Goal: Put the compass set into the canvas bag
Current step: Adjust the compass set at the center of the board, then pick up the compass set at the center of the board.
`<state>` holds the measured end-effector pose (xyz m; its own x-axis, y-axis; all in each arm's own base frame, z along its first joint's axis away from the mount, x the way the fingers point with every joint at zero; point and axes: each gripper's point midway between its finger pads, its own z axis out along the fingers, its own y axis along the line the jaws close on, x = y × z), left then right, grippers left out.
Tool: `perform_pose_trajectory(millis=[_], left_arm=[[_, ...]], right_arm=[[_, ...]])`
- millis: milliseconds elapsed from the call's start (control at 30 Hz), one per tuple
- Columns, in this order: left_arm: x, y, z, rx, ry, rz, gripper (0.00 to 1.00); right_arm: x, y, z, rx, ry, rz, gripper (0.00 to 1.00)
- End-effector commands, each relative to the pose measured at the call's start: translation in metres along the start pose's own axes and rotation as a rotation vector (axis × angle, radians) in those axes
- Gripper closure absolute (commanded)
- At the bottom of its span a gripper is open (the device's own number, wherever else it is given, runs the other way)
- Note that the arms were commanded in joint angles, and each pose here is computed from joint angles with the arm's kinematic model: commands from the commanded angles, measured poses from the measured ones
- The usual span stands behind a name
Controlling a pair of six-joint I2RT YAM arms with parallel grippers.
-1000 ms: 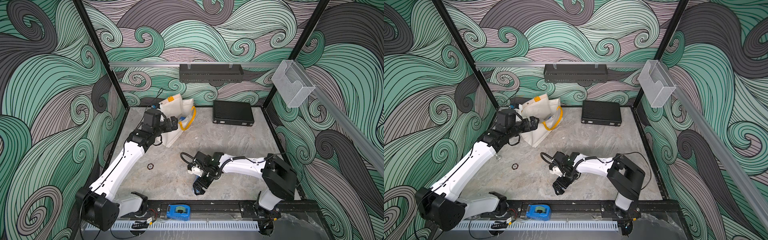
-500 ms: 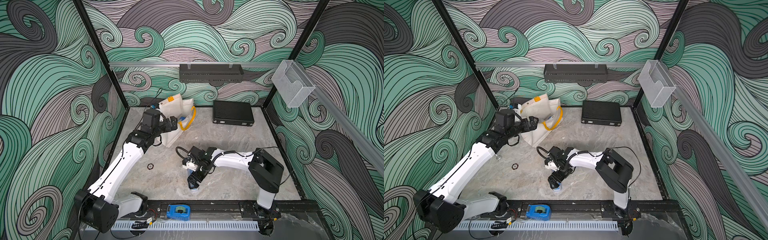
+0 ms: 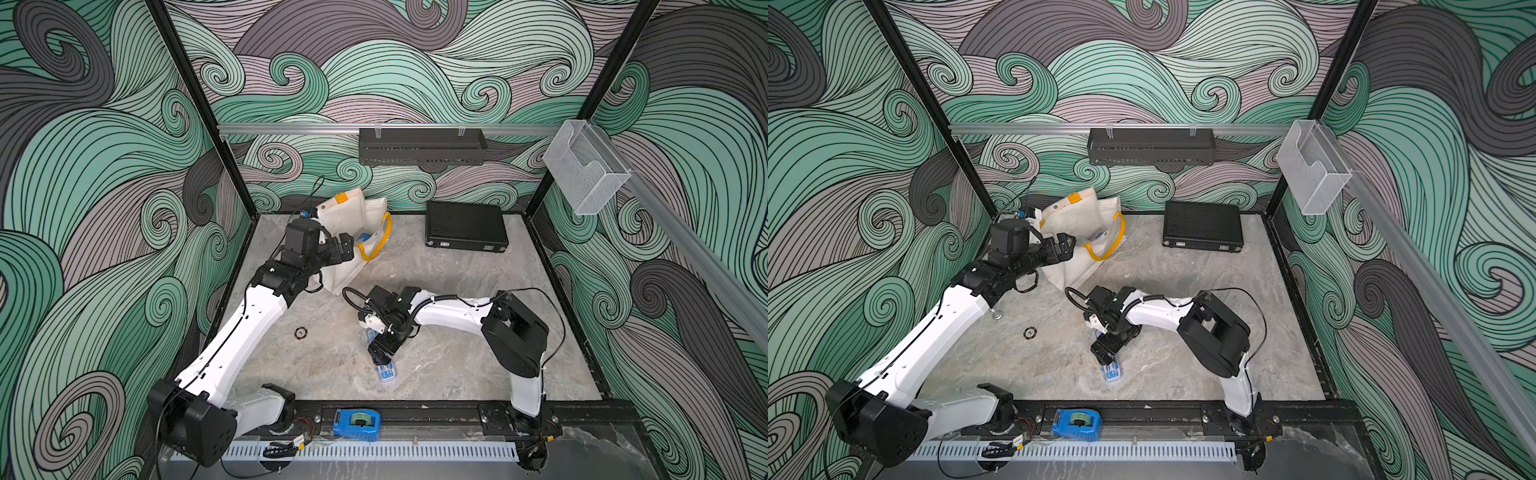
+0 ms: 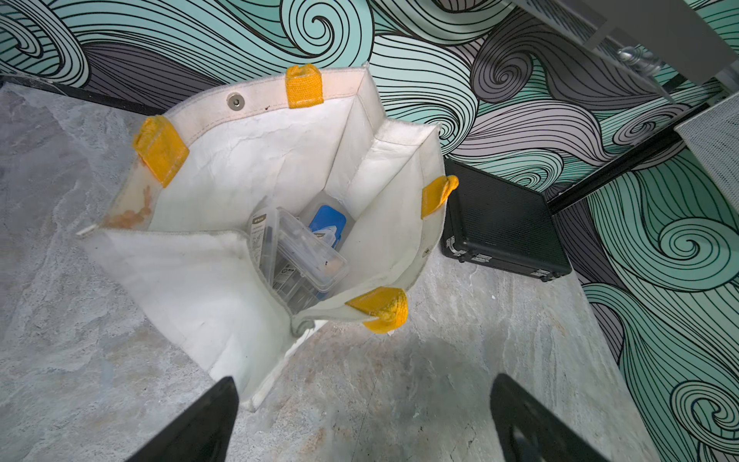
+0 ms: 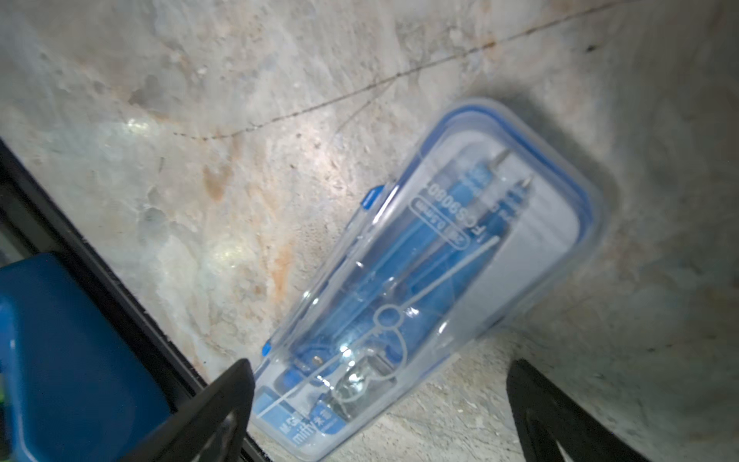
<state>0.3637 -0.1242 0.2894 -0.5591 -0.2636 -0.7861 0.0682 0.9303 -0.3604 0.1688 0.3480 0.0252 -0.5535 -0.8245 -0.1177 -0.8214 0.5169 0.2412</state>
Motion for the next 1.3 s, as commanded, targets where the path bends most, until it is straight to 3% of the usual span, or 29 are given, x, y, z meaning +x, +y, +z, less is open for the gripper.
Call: perform_pose_trajectory(millis=[0,367,667,800,1067,1267], left_arm=[[-0.002,0.008,-0.011,-0.029,-0.024,0.008,0.01],[-0.003,0.008,-0.038,0.001,-0.076,0.007,0.01],[0.000,0.007,-0.038,0.015,-0.070,0.002,0.01],[0.003,0.004,-0.034,0.033,-0.061,-0.007,0.01],[0.010,-0.005,-0.026,0.084,-0.022,-0.020,0.01],[0.017,-0.023,-0.016,0.180,0.030,-0.033,0.01]], right_arm=[[0.003,-0.012,0.003,0.123,0.042,-0.015,0.03],[-0.010,-0.012,0.014,0.264,0.016,0.052,0.10],[-0.004,-0.033,0.010,0.408,-0.005,0.154,0.34],[-0.009,-0.038,-0.003,0.438,-0.062,0.148,0.41],[-0.023,-0.054,-0.037,0.383,-0.205,0.200,0.43],[-0.033,-0.081,-0.082,0.360,-0.360,0.251,0.43]])
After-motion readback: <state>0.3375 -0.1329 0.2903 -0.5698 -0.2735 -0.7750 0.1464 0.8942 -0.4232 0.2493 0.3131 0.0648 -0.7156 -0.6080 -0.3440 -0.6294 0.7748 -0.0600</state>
